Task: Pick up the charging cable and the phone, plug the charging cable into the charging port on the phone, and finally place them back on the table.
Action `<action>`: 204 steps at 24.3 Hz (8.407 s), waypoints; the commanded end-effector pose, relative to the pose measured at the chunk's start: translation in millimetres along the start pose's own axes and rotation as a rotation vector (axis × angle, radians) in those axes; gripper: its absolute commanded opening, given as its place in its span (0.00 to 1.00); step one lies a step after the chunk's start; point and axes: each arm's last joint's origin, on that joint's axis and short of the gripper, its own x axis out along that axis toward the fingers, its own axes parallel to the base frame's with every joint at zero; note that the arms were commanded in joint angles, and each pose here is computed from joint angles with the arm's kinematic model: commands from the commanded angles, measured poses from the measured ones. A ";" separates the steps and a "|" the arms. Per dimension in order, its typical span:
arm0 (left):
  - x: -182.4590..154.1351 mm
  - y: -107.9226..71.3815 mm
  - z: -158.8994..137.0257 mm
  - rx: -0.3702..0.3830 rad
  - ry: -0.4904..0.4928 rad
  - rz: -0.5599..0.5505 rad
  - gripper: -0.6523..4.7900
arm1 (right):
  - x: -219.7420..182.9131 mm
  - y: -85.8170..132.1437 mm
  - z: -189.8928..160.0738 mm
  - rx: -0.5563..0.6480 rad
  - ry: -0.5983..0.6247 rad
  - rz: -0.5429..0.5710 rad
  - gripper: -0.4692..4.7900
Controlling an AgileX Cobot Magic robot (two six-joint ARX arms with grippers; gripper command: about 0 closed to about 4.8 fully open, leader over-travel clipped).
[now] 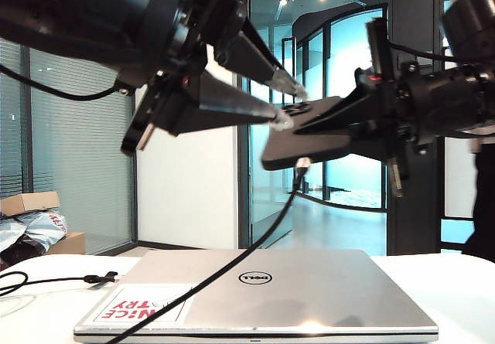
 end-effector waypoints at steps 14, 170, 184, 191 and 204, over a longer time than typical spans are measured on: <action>-92.0 22.9 60.5 0.215 -0.129 0.315 0.11 | -100.6 -41.2 11.8 0.188 -0.113 -0.422 0.08; -179.7 96.2 -31.1 0.585 -0.624 0.749 0.11 | -145.4 86.5 -32.3 -0.429 -0.166 -1.020 0.09; -179.7 96.2 -31.1 0.585 -0.624 0.749 0.11 | -159.8 129.1 -47.0 -0.792 -0.565 -1.226 0.09; -179.7 96.2 -31.1 0.586 -0.624 0.749 0.11 | -157.6 115.5 -75.6 -0.979 -0.808 -1.157 0.09; -179.7 96.2 -31.1 0.586 -0.625 0.749 0.11 | -152.3 70.1 -135.4 -0.944 -1.004 -1.029 0.09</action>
